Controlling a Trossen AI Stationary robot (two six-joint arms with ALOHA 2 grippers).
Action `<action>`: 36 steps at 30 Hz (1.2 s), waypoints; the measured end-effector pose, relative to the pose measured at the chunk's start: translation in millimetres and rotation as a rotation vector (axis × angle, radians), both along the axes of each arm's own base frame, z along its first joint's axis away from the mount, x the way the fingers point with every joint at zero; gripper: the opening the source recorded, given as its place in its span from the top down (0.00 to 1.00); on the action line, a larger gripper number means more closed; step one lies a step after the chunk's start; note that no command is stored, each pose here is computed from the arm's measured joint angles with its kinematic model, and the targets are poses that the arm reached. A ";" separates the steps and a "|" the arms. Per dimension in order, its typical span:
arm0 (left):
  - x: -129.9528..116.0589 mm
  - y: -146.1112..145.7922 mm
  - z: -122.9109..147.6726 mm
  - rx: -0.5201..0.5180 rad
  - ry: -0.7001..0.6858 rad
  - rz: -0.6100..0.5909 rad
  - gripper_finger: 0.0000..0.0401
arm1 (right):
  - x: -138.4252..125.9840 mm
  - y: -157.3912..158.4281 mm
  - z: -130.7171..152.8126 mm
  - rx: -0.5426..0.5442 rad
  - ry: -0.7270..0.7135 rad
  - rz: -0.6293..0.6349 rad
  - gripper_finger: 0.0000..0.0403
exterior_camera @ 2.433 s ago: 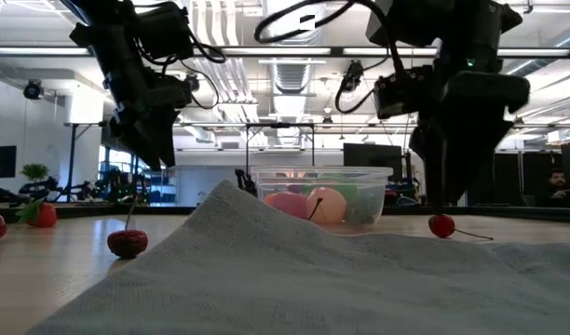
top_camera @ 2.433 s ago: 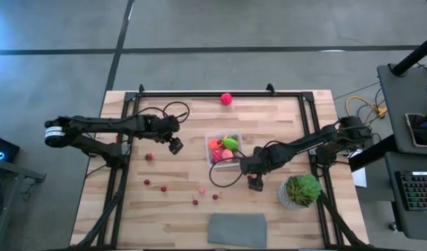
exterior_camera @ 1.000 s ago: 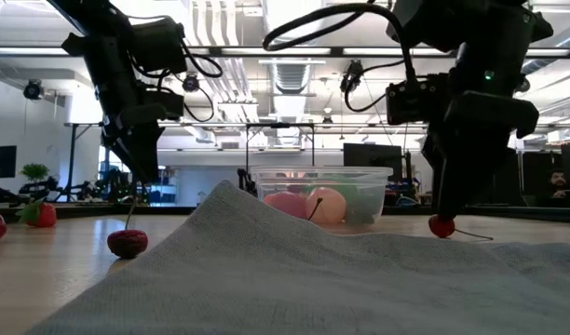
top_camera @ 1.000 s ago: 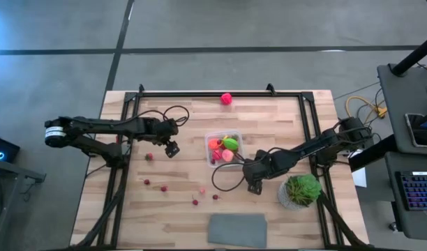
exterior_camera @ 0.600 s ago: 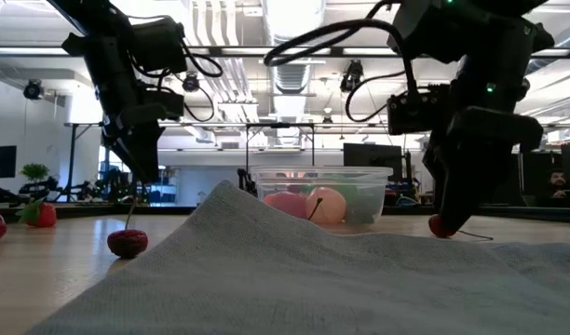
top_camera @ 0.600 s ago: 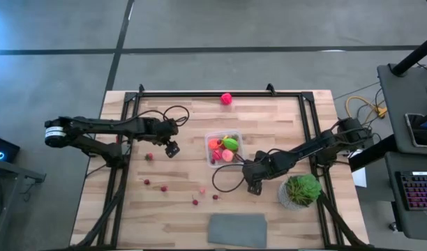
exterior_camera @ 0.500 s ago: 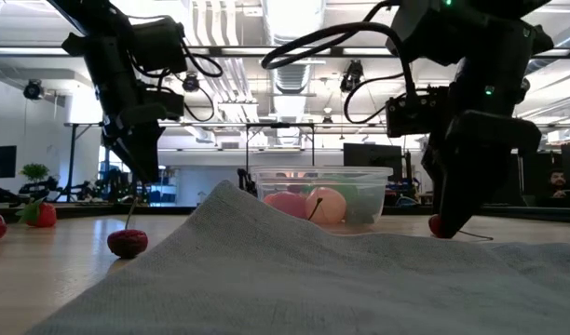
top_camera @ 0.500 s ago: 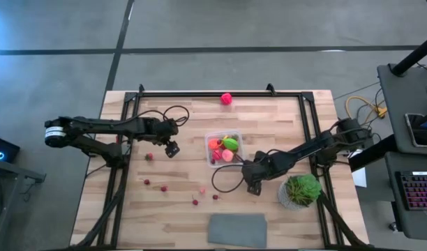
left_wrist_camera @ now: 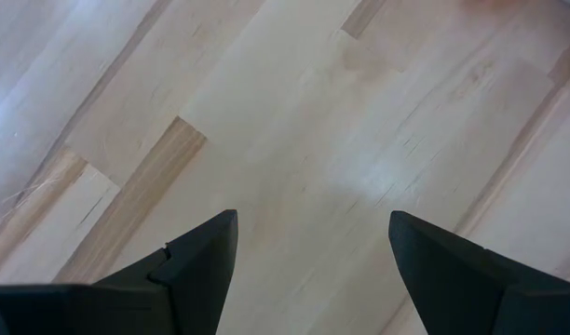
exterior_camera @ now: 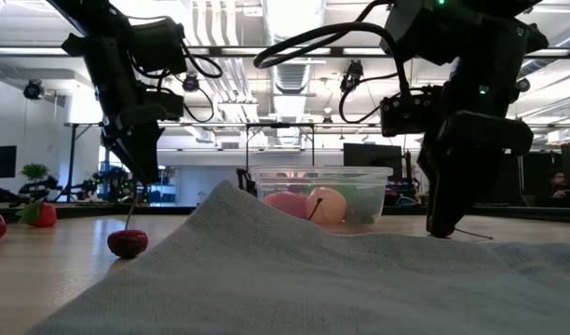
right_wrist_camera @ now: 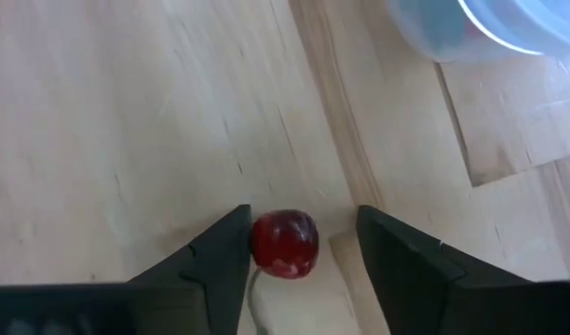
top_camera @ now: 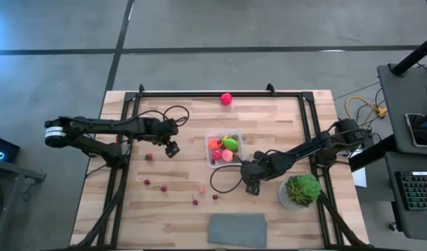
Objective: Pick and placing Produce into tupperware
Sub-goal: Put the red cherry into the transparent container
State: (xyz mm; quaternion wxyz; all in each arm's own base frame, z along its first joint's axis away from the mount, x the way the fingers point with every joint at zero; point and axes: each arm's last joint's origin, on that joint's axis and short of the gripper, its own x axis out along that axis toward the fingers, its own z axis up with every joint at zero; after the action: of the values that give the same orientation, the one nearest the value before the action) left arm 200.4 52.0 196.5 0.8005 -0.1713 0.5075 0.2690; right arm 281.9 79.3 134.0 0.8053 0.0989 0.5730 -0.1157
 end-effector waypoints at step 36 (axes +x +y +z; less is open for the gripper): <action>0.6 0.1 0.0 0.004 -0.005 -0.007 0.34 | 10.4 -12.3 78.5 -0.074 -0.143 -0.148 0.78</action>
State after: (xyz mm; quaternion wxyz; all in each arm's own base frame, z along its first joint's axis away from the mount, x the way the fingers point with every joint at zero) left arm 201.0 52.1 196.5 0.8031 -0.1685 0.5056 0.2666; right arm 292.3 67.0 212.5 0.8365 0.1191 0.5005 -0.1886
